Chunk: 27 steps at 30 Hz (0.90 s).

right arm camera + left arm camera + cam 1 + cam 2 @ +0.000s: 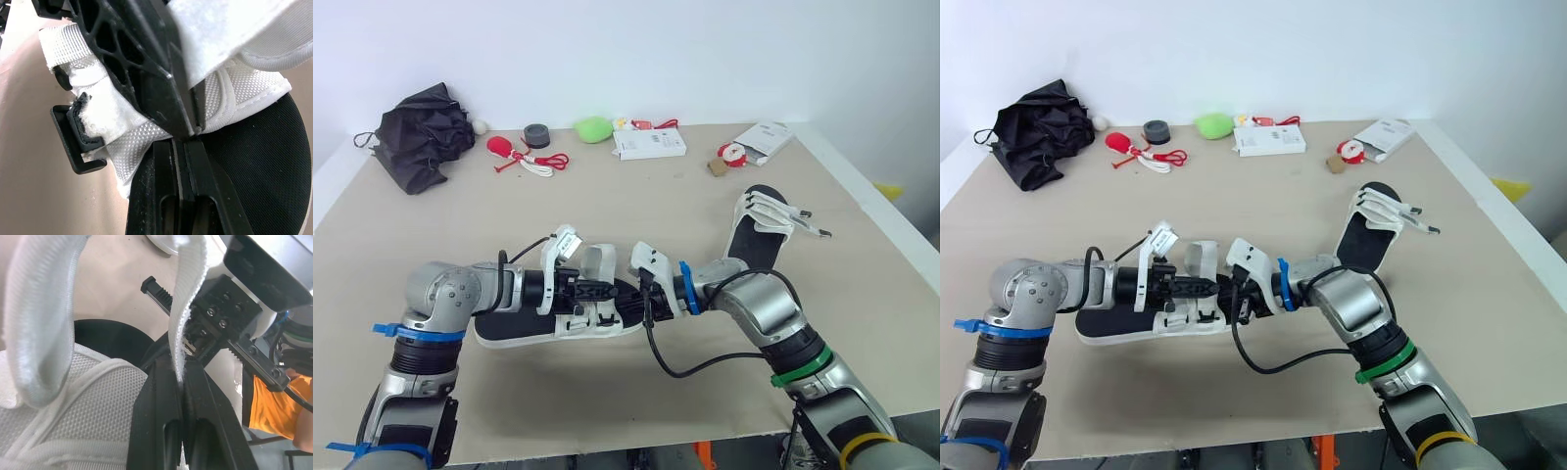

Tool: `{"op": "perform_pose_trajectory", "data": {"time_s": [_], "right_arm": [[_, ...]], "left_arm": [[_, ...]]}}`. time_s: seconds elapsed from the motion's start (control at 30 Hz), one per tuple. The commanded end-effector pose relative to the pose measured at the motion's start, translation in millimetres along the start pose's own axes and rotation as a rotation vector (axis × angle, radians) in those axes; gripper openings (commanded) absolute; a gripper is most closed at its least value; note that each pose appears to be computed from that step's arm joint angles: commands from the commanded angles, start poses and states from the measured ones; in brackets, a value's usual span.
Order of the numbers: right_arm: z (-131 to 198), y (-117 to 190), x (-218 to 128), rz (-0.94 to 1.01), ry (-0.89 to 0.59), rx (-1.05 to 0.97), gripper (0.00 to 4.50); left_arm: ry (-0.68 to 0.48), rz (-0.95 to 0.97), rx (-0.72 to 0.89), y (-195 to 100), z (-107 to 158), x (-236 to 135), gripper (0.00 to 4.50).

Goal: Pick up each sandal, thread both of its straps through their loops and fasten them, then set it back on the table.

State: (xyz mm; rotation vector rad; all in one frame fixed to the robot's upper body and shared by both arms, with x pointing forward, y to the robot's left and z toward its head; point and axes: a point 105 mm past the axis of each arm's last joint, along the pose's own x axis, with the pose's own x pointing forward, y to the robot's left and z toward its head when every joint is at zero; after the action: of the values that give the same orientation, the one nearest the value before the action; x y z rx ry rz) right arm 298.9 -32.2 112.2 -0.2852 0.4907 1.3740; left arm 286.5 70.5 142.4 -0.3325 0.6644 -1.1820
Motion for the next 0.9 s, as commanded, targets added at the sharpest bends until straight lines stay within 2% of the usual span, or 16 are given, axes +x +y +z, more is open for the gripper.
{"op": "perform_pose_trajectory", "data": {"time_s": [0.03, 0.23, 0.4, 0.57, 0.9], "right_arm": [[-4, 1, 3, -0.002, 0.010, 0.014, 0.00], [-4, 1, 3, -0.001, 0.010, 0.015, 0.00], [-5, 2, 3, -0.001, 0.011, 0.017, 0.00], [-5, 3, 4, 0.001, 0.013, 0.017, 0.00], [-7, 3, 3, 0.005, 0.016, 0.019, 0.00]], "left_arm": [[0.023, -0.042, 0.052, -12, -4, 0, 0.07], [0.069, -0.050, 0.055, -12, -19, -1, 0.07], [0.093, -0.048, 0.155, -10, -29, -4, 0.07], [0.089, -0.075, 0.337, -8, -32, -5, 0.07], [0.028, -0.121, 0.460, -9, -17, -10, 0.07]]}}
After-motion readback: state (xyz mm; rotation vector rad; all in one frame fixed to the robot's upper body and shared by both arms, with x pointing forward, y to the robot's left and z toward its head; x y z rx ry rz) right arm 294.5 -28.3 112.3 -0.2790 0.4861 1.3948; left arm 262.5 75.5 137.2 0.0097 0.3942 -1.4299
